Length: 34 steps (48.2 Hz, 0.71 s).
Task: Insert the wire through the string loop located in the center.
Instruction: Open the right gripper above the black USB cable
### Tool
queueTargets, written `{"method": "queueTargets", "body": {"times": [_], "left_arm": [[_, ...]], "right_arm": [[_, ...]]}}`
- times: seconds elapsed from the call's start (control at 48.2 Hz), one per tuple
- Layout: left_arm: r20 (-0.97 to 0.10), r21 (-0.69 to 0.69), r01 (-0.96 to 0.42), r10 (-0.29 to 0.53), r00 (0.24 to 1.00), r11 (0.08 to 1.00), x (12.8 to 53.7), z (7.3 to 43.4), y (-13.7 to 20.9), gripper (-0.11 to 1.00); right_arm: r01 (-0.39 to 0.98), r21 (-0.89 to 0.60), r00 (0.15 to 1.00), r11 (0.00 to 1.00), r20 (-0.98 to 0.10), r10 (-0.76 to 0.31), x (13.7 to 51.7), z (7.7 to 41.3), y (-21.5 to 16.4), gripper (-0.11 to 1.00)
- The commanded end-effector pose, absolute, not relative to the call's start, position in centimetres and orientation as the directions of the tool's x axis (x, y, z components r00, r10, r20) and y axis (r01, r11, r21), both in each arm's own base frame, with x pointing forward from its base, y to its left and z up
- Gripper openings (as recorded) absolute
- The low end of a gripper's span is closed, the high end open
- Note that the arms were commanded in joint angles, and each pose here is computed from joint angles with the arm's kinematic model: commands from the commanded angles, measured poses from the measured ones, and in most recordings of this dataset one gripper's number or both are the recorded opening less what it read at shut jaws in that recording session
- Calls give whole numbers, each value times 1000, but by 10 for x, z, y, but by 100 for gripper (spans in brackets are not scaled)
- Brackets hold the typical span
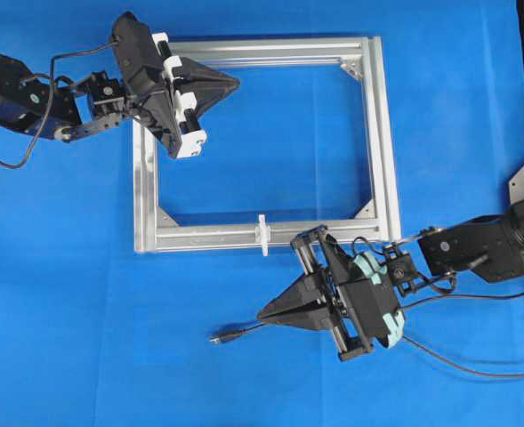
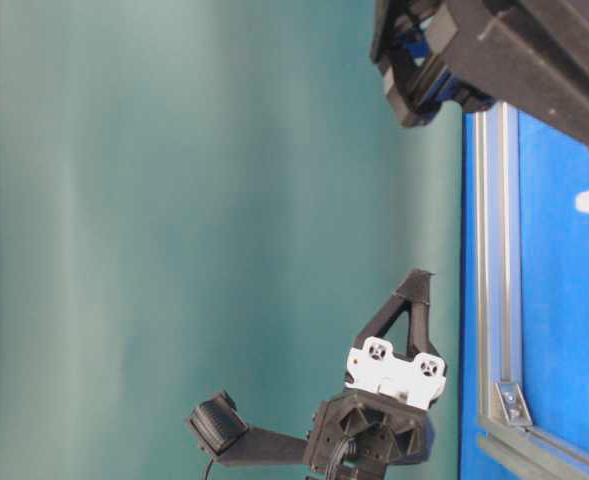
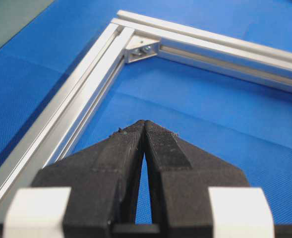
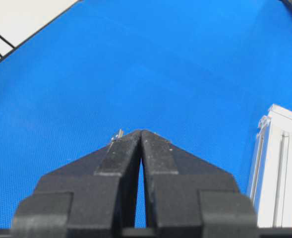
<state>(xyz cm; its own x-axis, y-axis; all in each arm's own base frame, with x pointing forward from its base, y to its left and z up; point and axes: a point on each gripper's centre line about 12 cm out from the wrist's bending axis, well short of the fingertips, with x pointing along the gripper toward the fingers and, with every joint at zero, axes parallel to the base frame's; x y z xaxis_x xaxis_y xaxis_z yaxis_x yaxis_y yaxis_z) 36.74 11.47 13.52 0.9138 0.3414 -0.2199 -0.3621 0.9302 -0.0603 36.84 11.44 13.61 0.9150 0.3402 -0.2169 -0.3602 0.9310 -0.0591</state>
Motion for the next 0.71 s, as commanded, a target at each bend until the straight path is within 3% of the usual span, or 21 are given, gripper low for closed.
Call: {"method": "queueTargets", "body": {"times": [0.0, 0.104, 0.561, 0.685], "left_arm": [[-183, -54, -334, 319, 930, 941, 373, 154, 110, 0], [-210, -48, -334, 317, 925, 941, 372, 151, 110, 0], [-222, -48, -334, 316, 922, 941, 369, 149, 109, 0], [-219, -46, -334, 316, 923, 942, 370, 149, 110, 0]], "right_arm": [[-356, -72, 928, 932, -149, 343, 372, 160, 115, 0], [-352, -65, 926, 934, -172, 337, 371, 162, 114, -5], [-341, -21, 918, 940, -223, 328, 376, 163, 114, -4], [-340, -11, 916, 940, -229, 328, 375, 162, 114, 9]]}}
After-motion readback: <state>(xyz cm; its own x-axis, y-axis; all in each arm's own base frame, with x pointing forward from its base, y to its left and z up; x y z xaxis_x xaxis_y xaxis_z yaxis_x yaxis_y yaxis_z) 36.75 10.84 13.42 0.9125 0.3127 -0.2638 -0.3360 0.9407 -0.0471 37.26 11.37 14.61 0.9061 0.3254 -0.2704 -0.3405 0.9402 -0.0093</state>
